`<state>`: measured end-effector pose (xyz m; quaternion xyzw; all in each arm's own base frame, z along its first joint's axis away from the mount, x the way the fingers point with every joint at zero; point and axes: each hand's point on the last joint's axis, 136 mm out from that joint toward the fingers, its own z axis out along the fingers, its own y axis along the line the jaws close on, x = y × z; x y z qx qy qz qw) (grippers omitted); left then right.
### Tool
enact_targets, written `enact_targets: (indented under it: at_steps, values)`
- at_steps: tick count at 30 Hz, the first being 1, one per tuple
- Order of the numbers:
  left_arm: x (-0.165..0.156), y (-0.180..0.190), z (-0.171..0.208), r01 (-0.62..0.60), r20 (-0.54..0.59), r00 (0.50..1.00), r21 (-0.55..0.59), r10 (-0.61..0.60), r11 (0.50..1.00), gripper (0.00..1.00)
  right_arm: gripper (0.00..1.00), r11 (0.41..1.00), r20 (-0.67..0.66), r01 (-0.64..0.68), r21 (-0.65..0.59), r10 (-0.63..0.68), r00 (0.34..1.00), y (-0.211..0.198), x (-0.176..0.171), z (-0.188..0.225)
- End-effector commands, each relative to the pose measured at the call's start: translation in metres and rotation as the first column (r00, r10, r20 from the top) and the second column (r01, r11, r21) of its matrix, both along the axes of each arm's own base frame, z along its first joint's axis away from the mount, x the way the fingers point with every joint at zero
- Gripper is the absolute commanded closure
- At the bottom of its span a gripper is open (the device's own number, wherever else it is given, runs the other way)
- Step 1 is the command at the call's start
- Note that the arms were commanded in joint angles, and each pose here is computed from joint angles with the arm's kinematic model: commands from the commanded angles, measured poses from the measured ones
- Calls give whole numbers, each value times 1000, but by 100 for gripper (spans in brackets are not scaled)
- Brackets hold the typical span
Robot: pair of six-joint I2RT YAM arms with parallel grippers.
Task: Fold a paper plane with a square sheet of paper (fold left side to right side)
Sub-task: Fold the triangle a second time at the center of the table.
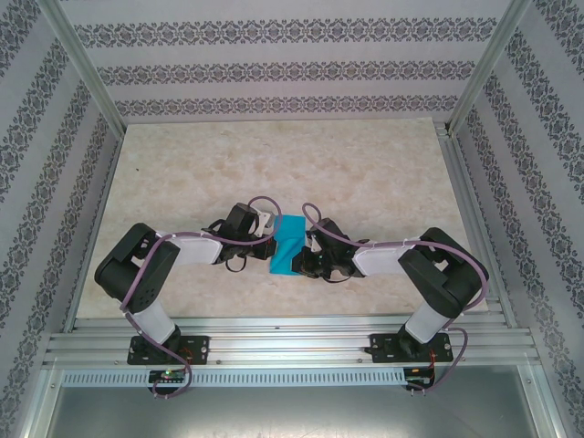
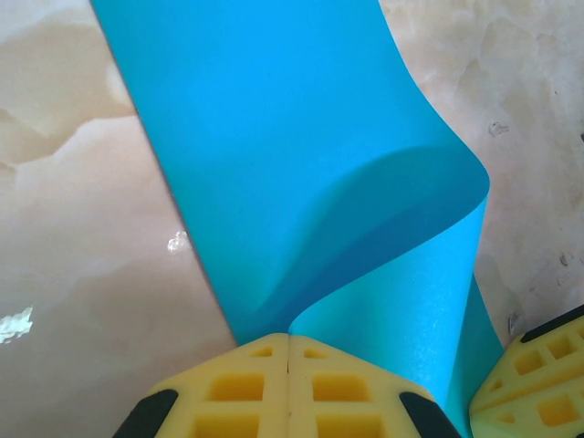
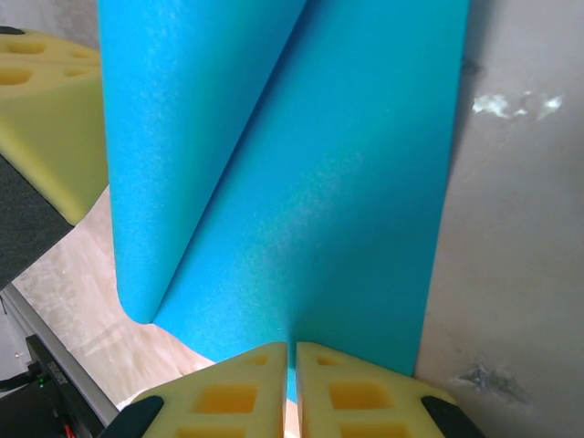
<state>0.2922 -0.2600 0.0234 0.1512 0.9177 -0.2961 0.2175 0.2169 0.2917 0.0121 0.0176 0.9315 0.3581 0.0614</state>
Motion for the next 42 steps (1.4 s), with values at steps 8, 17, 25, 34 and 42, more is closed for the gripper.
enact_targets:
  at_steps: [8,17,25,34,42]
  values:
    - [4,-4,3,20,15,1000,-18,-20,1000,100,87,998,5,-26,-55,26,1000,-6,-4,-5]
    - [1,-3,-3,22,4,1000,-9,-22,1000,100,86,998,134,-1,67,-8,991,11,26,58]
    - [-1,-5,-4,26,1,1000,-10,-26,1000,100,86,996,188,48,81,-62,980,28,61,66]
    - [-1,-6,-3,28,4,1000,-12,-28,1000,100,86,997,151,60,53,-67,986,31,65,41]
    - [-1,-7,-3,28,6,1000,-12,-28,1000,100,86,998,117,49,27,-52,992,28,60,23]
